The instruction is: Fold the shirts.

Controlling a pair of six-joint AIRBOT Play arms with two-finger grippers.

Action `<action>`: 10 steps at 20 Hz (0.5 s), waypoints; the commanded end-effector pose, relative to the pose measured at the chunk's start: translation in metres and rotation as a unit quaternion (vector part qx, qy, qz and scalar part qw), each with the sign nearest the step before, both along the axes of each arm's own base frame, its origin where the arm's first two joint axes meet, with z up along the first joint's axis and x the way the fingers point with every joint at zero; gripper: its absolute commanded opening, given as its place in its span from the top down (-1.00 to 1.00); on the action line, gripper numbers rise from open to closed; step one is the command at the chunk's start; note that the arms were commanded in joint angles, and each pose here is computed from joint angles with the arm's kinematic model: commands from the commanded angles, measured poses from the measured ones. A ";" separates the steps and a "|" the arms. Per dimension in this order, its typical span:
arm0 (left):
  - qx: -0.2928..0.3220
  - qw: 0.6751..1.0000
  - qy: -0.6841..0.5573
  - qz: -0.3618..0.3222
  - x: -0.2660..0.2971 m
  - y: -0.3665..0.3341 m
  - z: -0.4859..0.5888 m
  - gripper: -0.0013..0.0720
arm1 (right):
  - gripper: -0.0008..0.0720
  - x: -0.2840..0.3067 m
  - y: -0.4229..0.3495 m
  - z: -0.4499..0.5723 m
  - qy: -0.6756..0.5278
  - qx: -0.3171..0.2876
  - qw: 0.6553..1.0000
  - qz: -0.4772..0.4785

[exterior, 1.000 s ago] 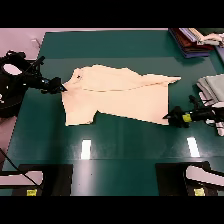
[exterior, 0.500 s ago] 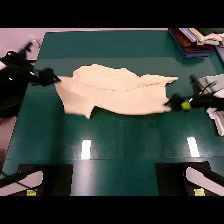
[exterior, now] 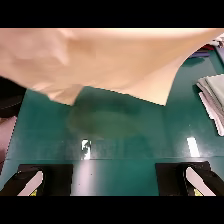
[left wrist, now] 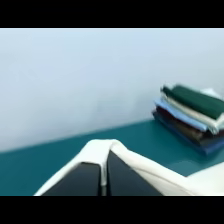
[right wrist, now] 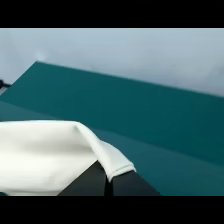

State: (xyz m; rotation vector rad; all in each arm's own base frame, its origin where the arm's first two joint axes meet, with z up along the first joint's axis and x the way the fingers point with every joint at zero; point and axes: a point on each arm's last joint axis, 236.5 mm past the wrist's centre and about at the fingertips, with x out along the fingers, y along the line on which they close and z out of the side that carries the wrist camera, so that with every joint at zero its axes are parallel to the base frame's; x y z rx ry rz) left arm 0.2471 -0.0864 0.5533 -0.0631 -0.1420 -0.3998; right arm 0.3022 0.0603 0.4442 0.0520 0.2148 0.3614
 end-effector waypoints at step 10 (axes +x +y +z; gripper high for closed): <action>-0.057 0.969 0.240 0.010 0.096 0.016 -0.141 0.90 | 0.93 0.029 -0.055 -0.082 0.182 -0.013 0.979 -0.093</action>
